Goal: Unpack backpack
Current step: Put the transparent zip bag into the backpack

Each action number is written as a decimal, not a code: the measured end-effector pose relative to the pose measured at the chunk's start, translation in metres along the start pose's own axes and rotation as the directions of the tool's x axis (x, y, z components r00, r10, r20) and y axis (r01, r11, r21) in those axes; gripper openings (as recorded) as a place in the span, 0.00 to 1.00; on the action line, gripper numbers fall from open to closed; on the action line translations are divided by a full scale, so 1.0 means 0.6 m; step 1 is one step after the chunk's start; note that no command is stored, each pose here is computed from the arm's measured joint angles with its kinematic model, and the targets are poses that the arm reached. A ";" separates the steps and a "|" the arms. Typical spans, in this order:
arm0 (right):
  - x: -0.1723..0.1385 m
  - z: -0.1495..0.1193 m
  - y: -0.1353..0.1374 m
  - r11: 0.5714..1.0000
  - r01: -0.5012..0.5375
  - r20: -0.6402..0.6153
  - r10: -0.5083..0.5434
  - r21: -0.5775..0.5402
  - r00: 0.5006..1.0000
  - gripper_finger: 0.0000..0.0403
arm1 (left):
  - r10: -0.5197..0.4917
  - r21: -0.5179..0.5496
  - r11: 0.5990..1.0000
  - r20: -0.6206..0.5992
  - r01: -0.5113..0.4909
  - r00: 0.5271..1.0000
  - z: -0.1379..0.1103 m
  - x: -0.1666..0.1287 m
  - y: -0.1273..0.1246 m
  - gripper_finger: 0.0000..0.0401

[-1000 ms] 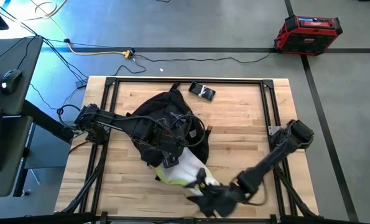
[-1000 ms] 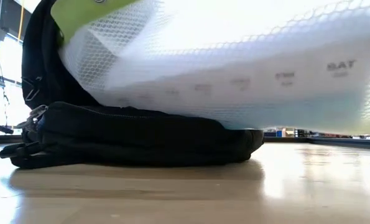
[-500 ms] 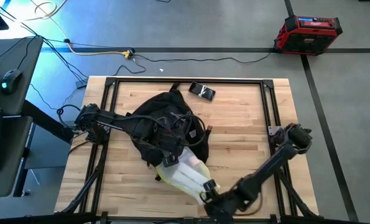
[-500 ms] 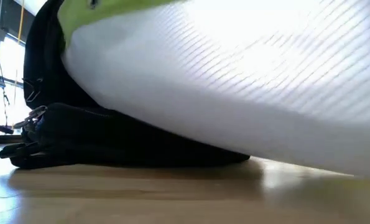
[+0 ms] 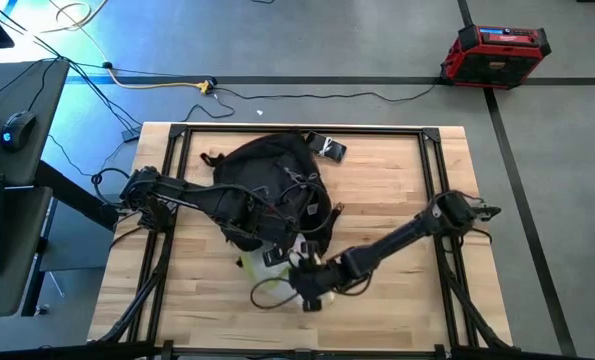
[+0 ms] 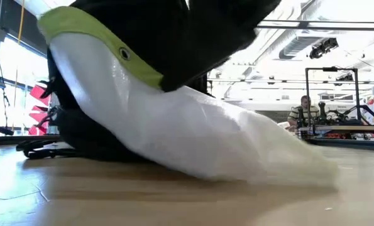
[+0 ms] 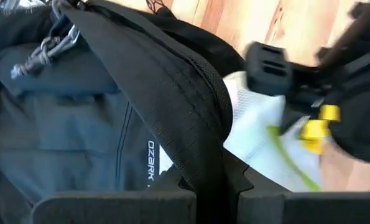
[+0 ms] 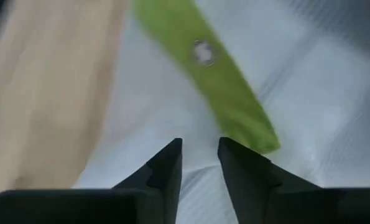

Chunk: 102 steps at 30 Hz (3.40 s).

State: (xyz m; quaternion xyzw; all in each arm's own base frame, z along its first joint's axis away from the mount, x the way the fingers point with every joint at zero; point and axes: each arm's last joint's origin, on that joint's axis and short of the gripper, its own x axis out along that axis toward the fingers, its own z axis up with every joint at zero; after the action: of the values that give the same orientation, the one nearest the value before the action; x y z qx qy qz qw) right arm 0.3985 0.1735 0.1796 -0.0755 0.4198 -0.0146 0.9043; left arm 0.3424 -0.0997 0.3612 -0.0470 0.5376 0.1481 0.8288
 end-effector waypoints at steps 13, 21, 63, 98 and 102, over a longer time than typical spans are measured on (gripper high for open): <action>-0.141 0.021 0.023 0.950 0.243 0.164 -0.213 -0.195 0.963 0.07 | 0.006 0.008 1.000 -0.007 -0.006 1.000 -0.004 -0.001 -0.004 0.00; -0.136 -0.017 0.073 0.966 -0.179 -0.047 0.173 -0.185 0.984 0.07 | 0.025 0.015 1.000 -0.006 -0.025 1.000 -0.006 -0.002 -0.005 0.00; 0.076 -0.010 -0.040 0.992 -0.098 0.057 0.103 -0.083 0.993 0.07 | 0.005 -0.019 1.000 0.018 -0.005 1.000 -0.012 -0.008 -0.020 0.00; -0.030 -0.004 0.008 0.965 0.193 0.108 -0.176 -0.178 0.978 0.00 | 0.145 0.056 0.988 -0.006 -0.145 0.989 -0.050 0.031 -0.053 0.00; -0.038 -0.024 -0.004 0.978 0.161 -0.038 -0.168 -0.132 0.985 0.00 | 0.145 0.047 0.988 -0.005 -0.145 0.989 -0.050 0.031 -0.053 0.00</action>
State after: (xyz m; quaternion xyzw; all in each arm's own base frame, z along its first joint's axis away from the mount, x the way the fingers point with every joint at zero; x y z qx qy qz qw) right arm 0.3729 0.1713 0.1876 -0.1677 0.4342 -0.0641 0.8828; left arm 0.3327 -0.1334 0.3294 0.0109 0.5464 0.1952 0.8144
